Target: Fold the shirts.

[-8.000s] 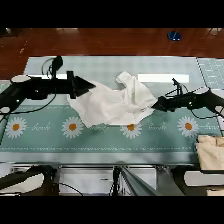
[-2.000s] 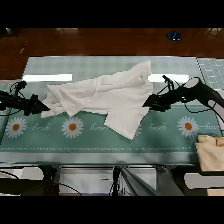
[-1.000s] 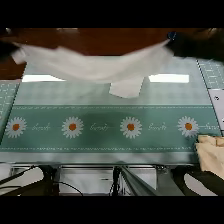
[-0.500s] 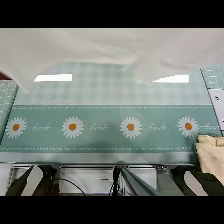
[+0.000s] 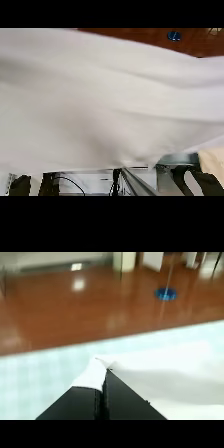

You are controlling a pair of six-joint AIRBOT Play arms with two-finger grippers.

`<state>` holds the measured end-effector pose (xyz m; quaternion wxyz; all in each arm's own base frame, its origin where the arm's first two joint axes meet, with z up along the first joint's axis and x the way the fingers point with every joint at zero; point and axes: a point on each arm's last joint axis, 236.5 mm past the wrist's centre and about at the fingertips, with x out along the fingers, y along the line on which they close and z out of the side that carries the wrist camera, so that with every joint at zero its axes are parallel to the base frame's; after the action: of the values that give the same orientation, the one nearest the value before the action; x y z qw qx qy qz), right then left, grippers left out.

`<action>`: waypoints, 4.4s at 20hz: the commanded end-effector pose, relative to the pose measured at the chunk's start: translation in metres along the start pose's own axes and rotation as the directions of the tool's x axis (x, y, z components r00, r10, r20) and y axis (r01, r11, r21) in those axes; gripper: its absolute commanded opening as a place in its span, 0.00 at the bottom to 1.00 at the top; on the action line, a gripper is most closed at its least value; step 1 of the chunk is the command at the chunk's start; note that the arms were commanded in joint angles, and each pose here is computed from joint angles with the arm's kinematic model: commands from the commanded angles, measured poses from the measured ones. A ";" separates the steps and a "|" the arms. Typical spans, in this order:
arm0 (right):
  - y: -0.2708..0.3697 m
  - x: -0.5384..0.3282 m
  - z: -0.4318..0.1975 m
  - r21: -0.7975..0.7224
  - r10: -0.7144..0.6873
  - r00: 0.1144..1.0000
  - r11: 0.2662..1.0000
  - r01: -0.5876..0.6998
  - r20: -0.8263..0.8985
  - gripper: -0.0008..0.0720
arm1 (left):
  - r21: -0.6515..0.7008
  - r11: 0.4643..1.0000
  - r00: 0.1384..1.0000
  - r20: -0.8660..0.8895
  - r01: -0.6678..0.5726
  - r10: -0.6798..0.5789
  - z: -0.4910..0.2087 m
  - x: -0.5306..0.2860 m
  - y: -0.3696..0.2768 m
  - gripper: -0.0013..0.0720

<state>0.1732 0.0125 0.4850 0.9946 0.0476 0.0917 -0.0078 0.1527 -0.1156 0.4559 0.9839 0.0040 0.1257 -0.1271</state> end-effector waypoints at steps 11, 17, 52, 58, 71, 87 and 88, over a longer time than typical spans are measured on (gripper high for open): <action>-0.072 0.265 -0.289 0.074 0.062 0.601 0.997 -0.005 -0.797 0.04 | -0.461 0.884 0.746 -0.614 -0.077 -0.256 -0.274 0.184 0.130 0.05; -0.052 0.400 -0.298 0.149 0.158 0.795 0.985 -0.086 -0.586 0.04 | -0.467 0.877 0.927 -0.366 -0.109 -0.080 -0.259 0.359 0.186 0.05; -0.035 0.372 -0.496 0.123 0.110 0.362 0.992 0.014 -0.926 0.04 | -0.528 0.849 0.634 -0.646 0.031 -0.425 -0.427 0.393 0.191 0.06; -0.019 0.375 -0.502 0.209 0.183 0.374 0.977 0.032 -0.909 0.07 | -0.538 0.843 0.614 -0.657 0.025 -0.438 -0.440 0.398 0.184 0.22; -0.123 0.262 -0.444 0.055 0.045 0.230 0.998 0.039 -0.972 0.61 | -0.586 0.748 0.270 -0.809 -0.312 -0.522 -0.482 0.185 0.227 0.78; -0.076 0.247 -0.479 0.334 0.319 0.200 0.941 0.047 -0.926 0.60 | -0.645 0.711 0.299 -0.762 -0.278 -0.575 -0.537 0.209 0.150 0.67; -0.074 0.247 -0.478 0.345 0.329 0.203 0.937 0.050 -0.922 0.60 | -0.639 0.720 0.277 -0.768 -0.272 -0.577 -0.539 0.211 0.142 0.54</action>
<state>0.3230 -0.0275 -0.0400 0.6915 0.1780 0.6945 0.0888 0.2402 0.0012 -0.1098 0.5999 -0.3135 0.7190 -0.1579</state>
